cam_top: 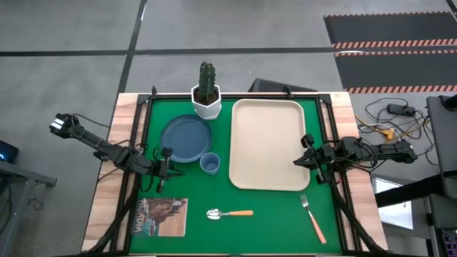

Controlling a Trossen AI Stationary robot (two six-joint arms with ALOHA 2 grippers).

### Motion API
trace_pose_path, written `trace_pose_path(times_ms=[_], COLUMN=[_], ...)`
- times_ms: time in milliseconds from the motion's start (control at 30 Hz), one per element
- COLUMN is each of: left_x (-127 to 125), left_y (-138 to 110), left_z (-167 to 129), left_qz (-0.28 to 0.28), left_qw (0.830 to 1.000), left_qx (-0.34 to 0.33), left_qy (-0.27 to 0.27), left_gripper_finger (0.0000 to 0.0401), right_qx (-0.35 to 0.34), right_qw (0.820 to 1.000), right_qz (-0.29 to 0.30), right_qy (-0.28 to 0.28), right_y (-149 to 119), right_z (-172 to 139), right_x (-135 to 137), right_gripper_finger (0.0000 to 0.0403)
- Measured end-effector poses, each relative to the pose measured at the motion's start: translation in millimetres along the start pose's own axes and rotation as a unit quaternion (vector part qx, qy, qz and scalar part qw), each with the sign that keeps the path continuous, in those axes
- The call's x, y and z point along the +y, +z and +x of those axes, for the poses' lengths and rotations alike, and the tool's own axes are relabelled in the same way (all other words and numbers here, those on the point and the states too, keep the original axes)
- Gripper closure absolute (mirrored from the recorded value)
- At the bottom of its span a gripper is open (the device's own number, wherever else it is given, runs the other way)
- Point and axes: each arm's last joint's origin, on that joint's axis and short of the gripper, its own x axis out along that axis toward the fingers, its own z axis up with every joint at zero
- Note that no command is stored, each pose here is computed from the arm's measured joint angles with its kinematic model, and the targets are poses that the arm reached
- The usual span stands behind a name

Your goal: Pick and place plate/cup/fork/spoon on tray

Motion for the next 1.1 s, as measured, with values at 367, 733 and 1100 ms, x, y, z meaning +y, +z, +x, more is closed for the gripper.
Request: trace_pose_path(times_ms=[367,733,1100], left_x=[0.0,1.3,1.9], left_y=[0.0,3.3,3.0], left_z=[0.0,-0.2,-0.1], left_qz=[0.000,-0.008,-0.006], left_qw=[1.000,1.000,0.999], left_qx=[0.000,-0.016,-0.013], left_qy=[0.000,0.018,0.030], left_gripper_finger=[0.0401,0.0401,0.0401], right_qx=[0.000,0.000,-0.062], right_qw=[1.000,1.000,0.998], right_qz=[0.000,0.000,-0.012], right_qy=[0.000,0.000,0.002], right_y=[-0.1,0.1,12.1], right_z=[0.0,0.0,-0.8], right_x=[0.0,0.0,0.5], right_gripper_finger=[0.0392,0.0392,0.0392])
